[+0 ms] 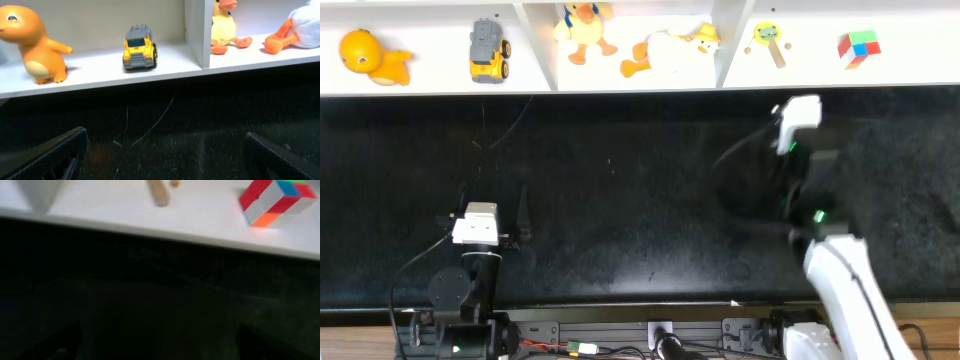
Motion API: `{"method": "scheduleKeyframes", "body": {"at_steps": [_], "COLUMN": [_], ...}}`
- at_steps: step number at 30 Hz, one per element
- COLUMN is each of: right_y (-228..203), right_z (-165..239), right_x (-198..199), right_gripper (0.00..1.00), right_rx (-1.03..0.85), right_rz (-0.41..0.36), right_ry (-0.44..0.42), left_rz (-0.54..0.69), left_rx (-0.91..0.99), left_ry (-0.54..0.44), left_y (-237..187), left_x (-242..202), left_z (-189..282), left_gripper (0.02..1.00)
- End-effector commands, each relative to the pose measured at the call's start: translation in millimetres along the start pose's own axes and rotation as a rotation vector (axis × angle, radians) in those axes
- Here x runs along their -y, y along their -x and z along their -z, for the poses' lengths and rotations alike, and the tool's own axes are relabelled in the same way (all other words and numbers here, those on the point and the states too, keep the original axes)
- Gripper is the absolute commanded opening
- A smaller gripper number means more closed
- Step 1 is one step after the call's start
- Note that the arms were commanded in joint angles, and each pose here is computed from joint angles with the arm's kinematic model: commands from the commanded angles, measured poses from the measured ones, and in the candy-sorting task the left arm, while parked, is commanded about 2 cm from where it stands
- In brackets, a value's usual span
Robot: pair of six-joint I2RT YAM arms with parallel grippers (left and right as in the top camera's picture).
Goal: Store Toys
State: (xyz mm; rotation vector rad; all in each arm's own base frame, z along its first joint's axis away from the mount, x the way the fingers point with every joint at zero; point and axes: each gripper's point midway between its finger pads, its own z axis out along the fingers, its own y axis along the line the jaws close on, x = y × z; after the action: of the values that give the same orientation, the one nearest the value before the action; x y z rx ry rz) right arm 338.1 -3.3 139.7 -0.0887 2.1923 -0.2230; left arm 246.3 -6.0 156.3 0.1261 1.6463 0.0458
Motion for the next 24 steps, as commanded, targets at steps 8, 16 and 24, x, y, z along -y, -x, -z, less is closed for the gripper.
{"method": "scheduleKeyframes", "body": {"at_steps": [8,16,24], "right_y": [-32,-47,-40], "right_z": [64,72,81], "right_x": [12,4,16], "right_gripper": [0.996,0.996,0.996], "right_rx": [0.313,0.411,0.529], "right_rz": [-0.278,-0.288,-0.32], "right_ry": [-0.008,0.045,0.019], "left_rz": [-0.016,-0.015,-0.016], "left_rx": [0.011,0.011,0.011], "left_ry": [-0.015,-0.015,-0.015], "left_y": [2,2,2], "left_x": [3,3,3], "left_z": [1,1,1], "left_gripper": [0.998,0.998,0.998]}}
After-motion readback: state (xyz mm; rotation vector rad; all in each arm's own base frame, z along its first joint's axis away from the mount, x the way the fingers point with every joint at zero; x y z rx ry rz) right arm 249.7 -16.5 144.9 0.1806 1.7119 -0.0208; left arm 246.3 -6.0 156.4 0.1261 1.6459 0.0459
